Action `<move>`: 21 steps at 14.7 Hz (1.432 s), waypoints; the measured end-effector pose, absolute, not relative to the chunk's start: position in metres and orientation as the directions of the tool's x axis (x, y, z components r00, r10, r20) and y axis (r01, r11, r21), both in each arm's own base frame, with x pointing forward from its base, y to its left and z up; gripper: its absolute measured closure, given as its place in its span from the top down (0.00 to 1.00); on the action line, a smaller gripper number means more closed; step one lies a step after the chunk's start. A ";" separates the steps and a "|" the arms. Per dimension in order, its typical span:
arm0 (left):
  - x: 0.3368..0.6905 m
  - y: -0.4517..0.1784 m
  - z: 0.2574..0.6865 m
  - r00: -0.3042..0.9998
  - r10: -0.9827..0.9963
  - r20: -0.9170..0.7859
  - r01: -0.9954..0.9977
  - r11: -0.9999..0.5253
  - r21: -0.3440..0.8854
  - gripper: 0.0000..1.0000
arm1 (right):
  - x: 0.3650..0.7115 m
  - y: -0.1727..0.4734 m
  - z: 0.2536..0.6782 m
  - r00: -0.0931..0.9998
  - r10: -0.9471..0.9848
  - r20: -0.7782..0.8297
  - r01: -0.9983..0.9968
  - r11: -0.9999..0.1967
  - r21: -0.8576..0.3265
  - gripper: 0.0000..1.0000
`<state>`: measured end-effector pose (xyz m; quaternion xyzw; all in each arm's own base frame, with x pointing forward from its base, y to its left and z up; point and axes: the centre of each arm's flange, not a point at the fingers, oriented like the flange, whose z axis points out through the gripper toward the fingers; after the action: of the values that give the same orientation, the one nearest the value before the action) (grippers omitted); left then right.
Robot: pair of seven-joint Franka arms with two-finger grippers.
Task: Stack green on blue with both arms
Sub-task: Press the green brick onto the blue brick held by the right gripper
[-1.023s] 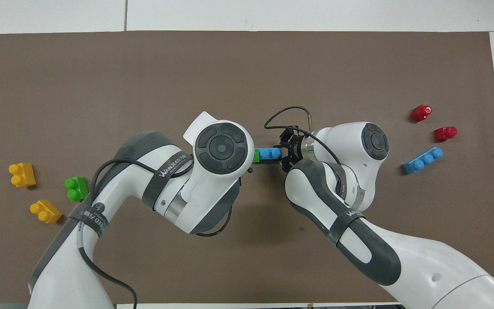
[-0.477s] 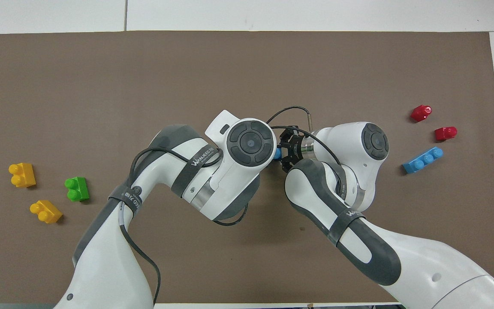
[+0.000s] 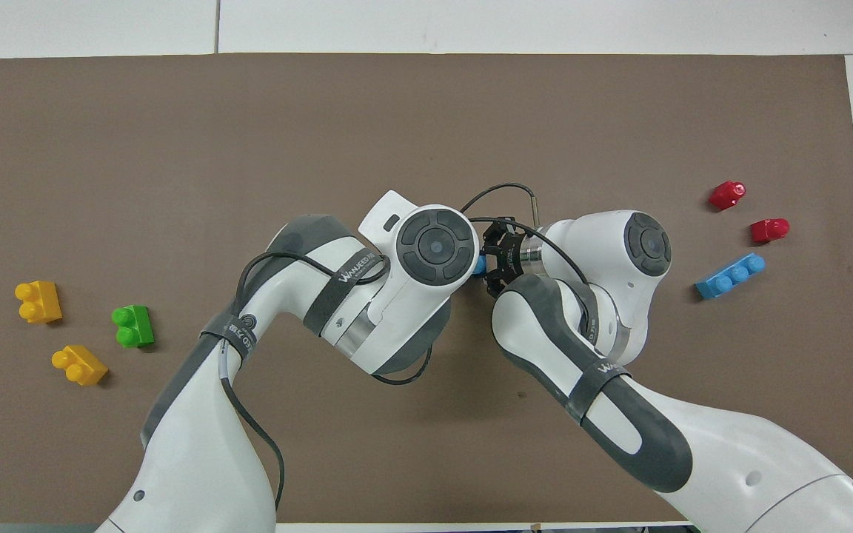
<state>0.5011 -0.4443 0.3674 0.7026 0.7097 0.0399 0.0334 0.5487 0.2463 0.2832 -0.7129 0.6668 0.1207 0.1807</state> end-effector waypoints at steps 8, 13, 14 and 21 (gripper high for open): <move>0.499 -0.448 0.358 -0.038 0.999 0.011 0.995 0.036 0.098 0.34 | 0.549 0.246 0.283 0.089 -0.907 -0.411 -0.993 -0.051 -0.103 0.34; 0.498 -0.450 0.348 -0.036 0.999 0.013 0.994 0.035 0.101 0.34 | 0.549 0.246 0.283 0.093 -0.907 -0.411 -0.993 -0.054 -0.105 0.34; 0.498 -0.449 0.347 -0.036 0.999 0.013 0.994 0.034 0.102 0.34 | 0.549 0.246 0.283 0.093 -0.907 -0.411 -0.993 -0.054 -0.105 0.34; 0.496 -0.452 0.346 0.009 0.999 0.050 0.990 -0.016 0.143 0.72 | 0.550 0.245 0.283 0.091 -0.907 -0.411 -0.993 -0.051 -0.107 0.34</move>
<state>0.4965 -0.4519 0.3465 0.7094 0.7007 0.0685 0.0335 0.5498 0.2450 0.2831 -0.7156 0.6639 0.1171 0.1831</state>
